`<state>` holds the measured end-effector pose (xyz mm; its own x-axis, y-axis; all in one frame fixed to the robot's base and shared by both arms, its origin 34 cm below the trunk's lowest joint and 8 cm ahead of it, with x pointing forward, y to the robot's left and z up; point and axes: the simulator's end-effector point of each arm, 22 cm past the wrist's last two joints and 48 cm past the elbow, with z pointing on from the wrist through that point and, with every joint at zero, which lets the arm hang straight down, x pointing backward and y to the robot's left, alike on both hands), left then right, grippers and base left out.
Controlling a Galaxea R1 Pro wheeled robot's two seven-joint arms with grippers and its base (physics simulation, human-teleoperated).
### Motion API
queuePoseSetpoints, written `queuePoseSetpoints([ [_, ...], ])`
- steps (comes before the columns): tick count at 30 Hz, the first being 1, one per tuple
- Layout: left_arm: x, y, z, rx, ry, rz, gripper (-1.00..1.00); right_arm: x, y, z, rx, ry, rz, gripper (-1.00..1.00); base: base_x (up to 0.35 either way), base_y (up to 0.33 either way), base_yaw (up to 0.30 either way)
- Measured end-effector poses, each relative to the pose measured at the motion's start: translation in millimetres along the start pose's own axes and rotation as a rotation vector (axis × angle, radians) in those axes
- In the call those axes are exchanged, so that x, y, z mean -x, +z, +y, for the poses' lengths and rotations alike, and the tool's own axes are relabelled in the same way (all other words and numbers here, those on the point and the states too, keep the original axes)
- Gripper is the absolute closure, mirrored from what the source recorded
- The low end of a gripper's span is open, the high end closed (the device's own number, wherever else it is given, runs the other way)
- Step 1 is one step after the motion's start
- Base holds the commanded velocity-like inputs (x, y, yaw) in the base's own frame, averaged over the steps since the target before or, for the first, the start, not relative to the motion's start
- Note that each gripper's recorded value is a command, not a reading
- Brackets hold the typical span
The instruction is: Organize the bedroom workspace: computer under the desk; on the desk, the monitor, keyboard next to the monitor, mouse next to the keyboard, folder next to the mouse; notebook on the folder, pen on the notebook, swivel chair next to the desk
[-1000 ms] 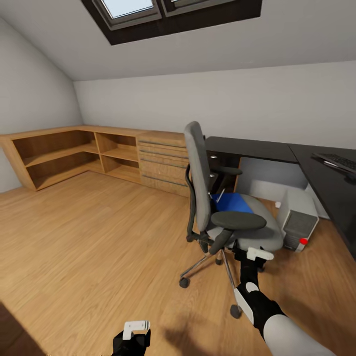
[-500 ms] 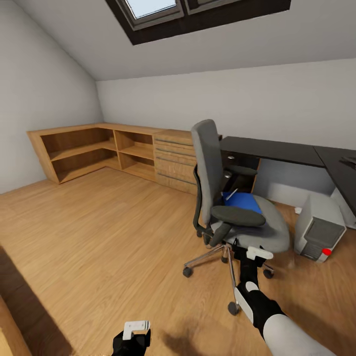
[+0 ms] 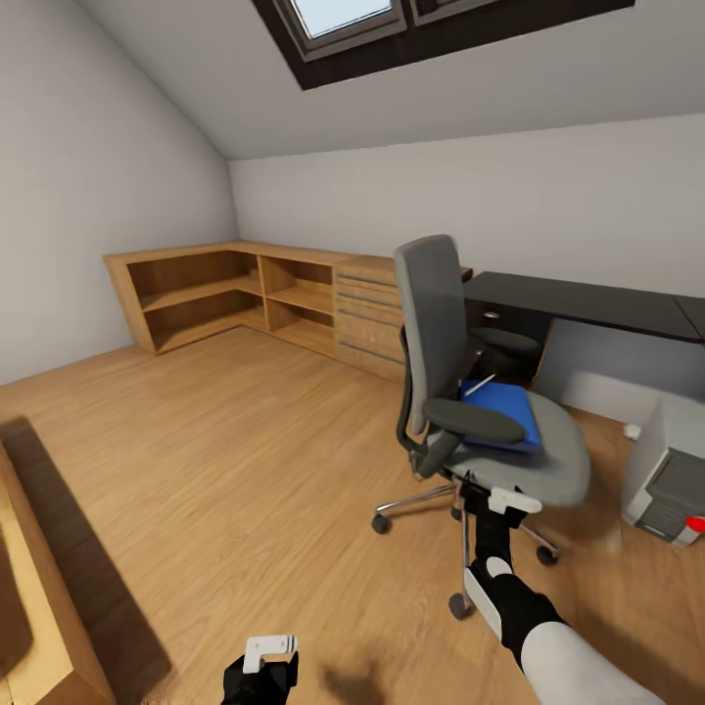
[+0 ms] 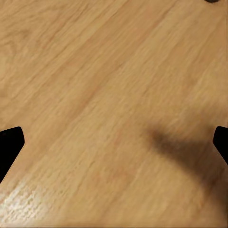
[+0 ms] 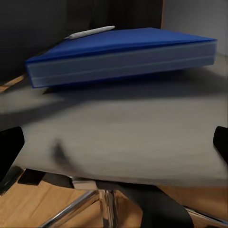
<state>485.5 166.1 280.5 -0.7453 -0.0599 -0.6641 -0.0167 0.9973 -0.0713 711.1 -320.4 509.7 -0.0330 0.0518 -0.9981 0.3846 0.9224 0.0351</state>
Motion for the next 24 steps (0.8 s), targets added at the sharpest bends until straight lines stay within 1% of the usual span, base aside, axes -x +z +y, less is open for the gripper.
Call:
queuePoseSetpoints([
  [10,0,0.0,0,0.0,0.0,0.0,-1.0,0,0.0,1,0.002,-0.001,0.0,-1.0,0.0,0.0,0.157],
  [18,0,0.0,0,0.0,-0.001,0.0,-1.0,0,0.1,0,0.001,-0.001,0.0,-1.0,-0.006,0.0,0.023],
  [21,0,0.1,0,0.0,0.0,0.0,-1.0,-2,-0.6,4,0.014,-0.012,0.005,-1.0,-0.108,0.0,0.004],
  [22,0,0.2,0,0.0,0.0,0.001,-1.0,-16,-4.6,-2,0.002,-0.018,0.038,-1.0,-0.21,0.0,0.002],
  [24,0,0.3,0,0.0,0.0,0.001,-1.0,-20,-5.7,-4,-0.002,-0.019,0.047,-1.0,-0.241,0.0,0.001],
])
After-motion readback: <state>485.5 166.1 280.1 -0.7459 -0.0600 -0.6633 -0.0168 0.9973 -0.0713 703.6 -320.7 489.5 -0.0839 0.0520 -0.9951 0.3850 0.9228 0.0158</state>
